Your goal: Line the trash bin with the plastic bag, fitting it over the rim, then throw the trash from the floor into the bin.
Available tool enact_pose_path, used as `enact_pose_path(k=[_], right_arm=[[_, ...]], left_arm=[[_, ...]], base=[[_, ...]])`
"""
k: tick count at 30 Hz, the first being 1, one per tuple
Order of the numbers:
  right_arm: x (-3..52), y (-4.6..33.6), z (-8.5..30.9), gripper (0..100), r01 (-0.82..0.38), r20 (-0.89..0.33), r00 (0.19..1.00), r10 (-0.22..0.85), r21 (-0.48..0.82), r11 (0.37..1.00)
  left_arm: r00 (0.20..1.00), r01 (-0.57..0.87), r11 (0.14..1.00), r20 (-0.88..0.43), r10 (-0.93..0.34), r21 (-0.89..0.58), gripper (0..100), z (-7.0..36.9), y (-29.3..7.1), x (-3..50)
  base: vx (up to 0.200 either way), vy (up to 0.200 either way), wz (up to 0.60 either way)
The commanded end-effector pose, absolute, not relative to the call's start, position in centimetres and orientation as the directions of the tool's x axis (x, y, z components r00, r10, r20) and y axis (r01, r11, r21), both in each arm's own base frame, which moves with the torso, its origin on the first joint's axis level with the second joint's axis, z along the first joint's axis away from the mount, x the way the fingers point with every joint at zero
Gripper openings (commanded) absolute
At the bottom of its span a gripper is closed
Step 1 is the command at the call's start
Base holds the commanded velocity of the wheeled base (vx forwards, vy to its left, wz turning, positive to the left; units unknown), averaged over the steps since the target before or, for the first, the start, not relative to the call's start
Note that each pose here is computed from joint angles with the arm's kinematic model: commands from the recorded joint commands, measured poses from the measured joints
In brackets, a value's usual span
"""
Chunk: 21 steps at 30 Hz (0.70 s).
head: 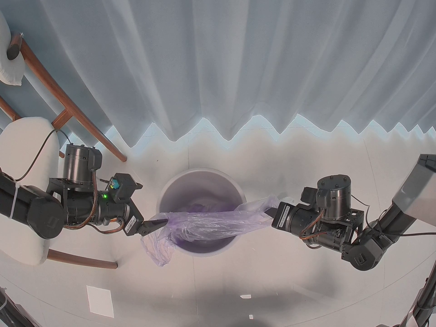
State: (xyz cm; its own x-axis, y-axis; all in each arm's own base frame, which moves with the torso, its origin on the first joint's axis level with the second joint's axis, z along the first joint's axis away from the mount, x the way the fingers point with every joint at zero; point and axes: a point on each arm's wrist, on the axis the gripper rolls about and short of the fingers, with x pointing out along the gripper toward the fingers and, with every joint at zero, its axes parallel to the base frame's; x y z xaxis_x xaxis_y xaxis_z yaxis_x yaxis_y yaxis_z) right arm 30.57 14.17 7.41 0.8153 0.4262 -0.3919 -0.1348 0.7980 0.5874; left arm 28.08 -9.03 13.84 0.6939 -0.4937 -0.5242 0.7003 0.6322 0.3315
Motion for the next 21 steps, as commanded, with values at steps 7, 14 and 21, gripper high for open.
enact_pose_path(k=[7, 14, 21], right_arm=[[30.5, 14.2, 7.5, 0, -0.138, -0.389, 0.815, 0.429, 0.589, 0.796], [30.3, 14.1, 7.5, 0, -0.137, -0.391, 0.815, 0.429, 0.589, 0.797], [30.2, 14.0, 7.3, 0, -0.131, -0.399, 0.811, 0.427, 0.588, 0.798]], left_arm=[[0.771, 0.615, 0.691, -0.474, -0.426, 0.379, 100, 15.2, -8.4, 31.4], [0.764, 0.620, 0.689, -0.489, -0.421, 0.376, 100, 14.7, -8.5, 31.3], [0.747, 0.638, 0.670, -0.518, -0.417, 0.380, 100, 13.8, -8.3, 30.8]], base=[[0.000, 0.000, 0.00], [0.000, 0.000, 0.00], [0.000, 0.000, 0.00]])
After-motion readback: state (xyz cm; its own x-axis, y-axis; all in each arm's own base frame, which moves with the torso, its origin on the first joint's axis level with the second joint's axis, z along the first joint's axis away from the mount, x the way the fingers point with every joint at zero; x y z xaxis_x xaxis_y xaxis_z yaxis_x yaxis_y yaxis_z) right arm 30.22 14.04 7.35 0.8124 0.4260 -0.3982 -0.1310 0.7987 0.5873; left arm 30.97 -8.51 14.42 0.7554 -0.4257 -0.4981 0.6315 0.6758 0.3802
